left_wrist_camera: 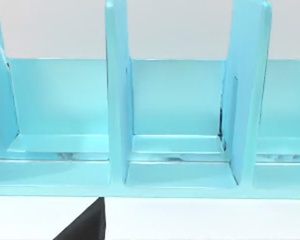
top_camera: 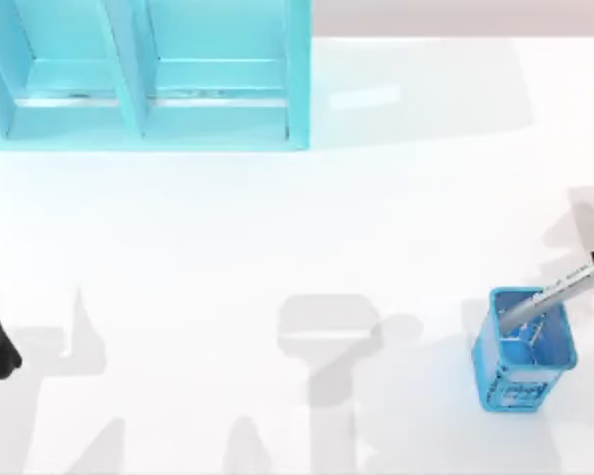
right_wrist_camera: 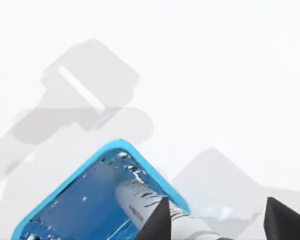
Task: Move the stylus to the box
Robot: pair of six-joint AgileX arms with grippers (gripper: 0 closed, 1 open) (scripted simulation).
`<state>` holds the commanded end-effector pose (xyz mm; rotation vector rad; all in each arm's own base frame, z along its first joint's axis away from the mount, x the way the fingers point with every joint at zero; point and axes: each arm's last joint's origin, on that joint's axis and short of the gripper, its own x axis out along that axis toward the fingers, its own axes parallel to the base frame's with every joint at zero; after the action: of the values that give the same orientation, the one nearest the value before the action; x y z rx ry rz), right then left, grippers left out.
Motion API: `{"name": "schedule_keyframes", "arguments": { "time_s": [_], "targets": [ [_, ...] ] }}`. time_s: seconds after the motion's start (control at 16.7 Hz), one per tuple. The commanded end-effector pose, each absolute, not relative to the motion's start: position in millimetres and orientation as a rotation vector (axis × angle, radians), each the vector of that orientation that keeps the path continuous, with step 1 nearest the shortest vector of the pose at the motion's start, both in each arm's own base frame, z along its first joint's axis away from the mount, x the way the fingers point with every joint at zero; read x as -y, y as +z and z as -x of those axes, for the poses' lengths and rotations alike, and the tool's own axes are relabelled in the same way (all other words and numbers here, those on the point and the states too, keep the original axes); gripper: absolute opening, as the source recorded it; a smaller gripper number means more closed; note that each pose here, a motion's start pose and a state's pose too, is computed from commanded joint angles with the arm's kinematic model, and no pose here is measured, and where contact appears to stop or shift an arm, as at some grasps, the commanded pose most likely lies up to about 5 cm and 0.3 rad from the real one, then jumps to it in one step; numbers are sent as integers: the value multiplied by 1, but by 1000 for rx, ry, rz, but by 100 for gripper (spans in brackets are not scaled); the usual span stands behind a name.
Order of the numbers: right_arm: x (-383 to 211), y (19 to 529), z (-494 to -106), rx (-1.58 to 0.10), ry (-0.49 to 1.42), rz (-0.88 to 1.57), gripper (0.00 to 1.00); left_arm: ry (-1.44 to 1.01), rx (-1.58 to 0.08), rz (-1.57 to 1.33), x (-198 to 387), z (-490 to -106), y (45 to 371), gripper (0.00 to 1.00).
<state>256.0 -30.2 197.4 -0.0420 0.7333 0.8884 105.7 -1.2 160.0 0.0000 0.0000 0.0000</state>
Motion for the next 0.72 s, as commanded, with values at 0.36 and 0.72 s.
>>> {"name": "schedule_keyframes", "arguments": {
  "time_s": [0.36, 0.72],
  "targets": [
    [70, 257, -229, -641, 853, 51, 0, 0, 0, 0, 1, -106, 160, 100],
    [73, 266, -224, -623, 847, 59, 0, 0, 0, 0, 1, -106, 160, 100]
  ]
}}
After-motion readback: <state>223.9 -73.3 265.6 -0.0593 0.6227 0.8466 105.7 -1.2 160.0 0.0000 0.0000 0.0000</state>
